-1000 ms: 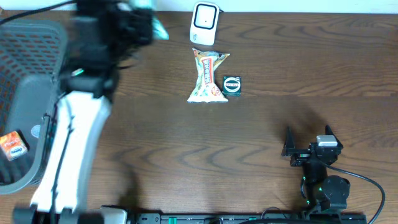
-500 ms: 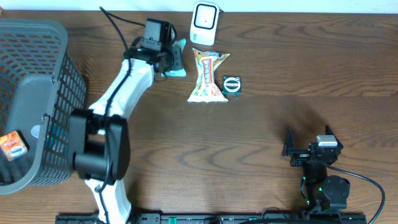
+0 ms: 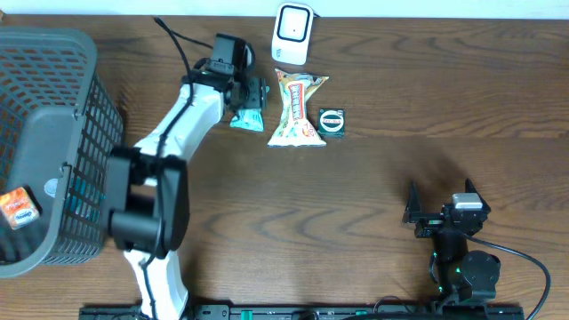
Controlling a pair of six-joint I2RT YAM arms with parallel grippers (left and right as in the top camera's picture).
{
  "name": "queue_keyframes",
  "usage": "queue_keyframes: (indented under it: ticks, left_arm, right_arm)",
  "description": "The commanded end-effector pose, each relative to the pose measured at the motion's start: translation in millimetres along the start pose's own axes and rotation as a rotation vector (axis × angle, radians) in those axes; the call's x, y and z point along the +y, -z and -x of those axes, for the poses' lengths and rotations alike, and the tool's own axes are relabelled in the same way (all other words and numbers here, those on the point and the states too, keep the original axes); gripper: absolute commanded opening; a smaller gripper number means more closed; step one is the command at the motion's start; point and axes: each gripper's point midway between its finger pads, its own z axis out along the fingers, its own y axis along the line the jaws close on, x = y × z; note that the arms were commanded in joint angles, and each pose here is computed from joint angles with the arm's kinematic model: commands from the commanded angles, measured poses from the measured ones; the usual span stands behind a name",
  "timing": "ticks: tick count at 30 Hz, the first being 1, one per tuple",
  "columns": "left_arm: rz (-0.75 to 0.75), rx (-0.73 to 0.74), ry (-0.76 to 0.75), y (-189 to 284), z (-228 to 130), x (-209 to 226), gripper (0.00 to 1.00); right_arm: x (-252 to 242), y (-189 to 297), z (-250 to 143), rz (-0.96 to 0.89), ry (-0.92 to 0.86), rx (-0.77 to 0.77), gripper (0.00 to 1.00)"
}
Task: Scan the item barcode
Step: 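Carry the green pack to the scanner and drop it left of the snack bag, then move the left gripper back into the basket toward the remaining items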
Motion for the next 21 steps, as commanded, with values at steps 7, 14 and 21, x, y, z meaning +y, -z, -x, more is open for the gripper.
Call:
queue_keyframes:
  ticks: [7,14,21]
  left_arm:
    - [0.001,-0.660,0.072,250.1,132.4,43.4,0.79]
    - [0.467,-0.905,0.344,390.4,109.1,204.0,0.79]
    - [0.802,-0.628,0.392,385.1,36.9,331.5,0.79]
  right_arm:
    - [2.3,0.1,-0.6,0.009,0.005,0.000,0.99]
    - [2.3,0.1,-0.7,0.009,0.005,0.000,0.99]
    - [2.3,0.1,-0.7,0.009,0.005,0.000,0.99]
